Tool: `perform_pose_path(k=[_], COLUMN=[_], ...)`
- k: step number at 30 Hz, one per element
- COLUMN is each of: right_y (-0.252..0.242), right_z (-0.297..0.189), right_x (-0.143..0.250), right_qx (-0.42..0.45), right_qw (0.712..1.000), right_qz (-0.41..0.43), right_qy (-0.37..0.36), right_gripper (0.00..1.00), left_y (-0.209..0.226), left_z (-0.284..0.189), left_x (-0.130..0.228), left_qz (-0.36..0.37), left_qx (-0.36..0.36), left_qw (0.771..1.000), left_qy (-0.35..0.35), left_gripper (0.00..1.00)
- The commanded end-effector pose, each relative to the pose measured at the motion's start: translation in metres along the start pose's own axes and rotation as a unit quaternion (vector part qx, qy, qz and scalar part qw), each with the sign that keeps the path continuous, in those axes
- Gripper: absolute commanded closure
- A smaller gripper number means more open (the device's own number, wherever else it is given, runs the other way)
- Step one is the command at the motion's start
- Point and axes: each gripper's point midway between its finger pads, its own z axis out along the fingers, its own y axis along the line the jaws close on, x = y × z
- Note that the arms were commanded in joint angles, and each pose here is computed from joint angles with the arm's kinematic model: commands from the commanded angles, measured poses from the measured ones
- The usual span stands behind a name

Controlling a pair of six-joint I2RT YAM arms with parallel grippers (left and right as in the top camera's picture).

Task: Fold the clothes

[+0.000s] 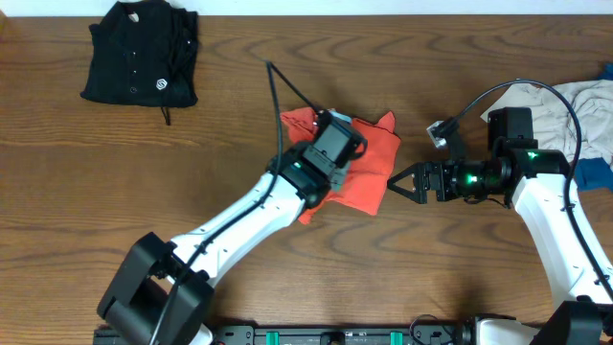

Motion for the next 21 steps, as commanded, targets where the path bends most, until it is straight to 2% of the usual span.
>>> perform_pose_path(k=[1, 2, 4, 5, 8, 12, 15, 21], right_y=[0.004, 0.004, 0.004, 0.004, 0.004, 0.004, 0.004, 0.004], right_z=[-0.002, -0.002, -0.002, -0.002, -0.002, -0.002, -0.002, -0.002], right_x=[-0.001, -0.001, 0.000, -0.001, -0.001, 0.000, 0.001, 0.001], right_qx=[0.002, 0.002, 0.002, 0.002, 0.002, 0.002, 0.002, 0.002], right_qw=[1.000, 1.000, 1.000, 1.000, 1.000, 1.000, 1.000, 1.000], right_qz=[-0.020, -0.019, -0.019, -0.019, -0.019, -0.018, -0.016, -0.016], right_qy=[-0.003, -0.003, -0.002, -0.002, -0.002, -0.002, 0.001, 0.000], right_gripper=[0.01, 0.01, 0.01, 0.01, 0.01, 0.01, 0.01, 0.01], left_y=[-0.013, -0.017, -0.028, -0.036, -0.056, -0.068, -0.057, -0.021], left_z=[-0.005, -0.006, -0.008, -0.008, -0.008, -0.008, -0.011, -0.034], left_x=[-0.001, 0.000, 0.004, 0.006, 0.013, 0.019, 0.012, -0.010], left_qz=[0.039, 0.053, 0.093, 0.113, 0.150, 0.163, 0.153, 0.076], left_qx=[-0.011, -0.015, -0.011, -0.007, 0.006, 0.013, -0.011, -0.049], left_qw=[0.999, 0.998, 0.995, 0.993, 0.988, 0.986, 0.988, 0.994], left_qy=[-0.017, -0.021, -0.021, -0.022, -0.023, -0.021, -0.032, -0.060], left_gripper=[0.87, 0.83, 0.48, 0.35, 0.25, 0.02, 0.02, 0.02])
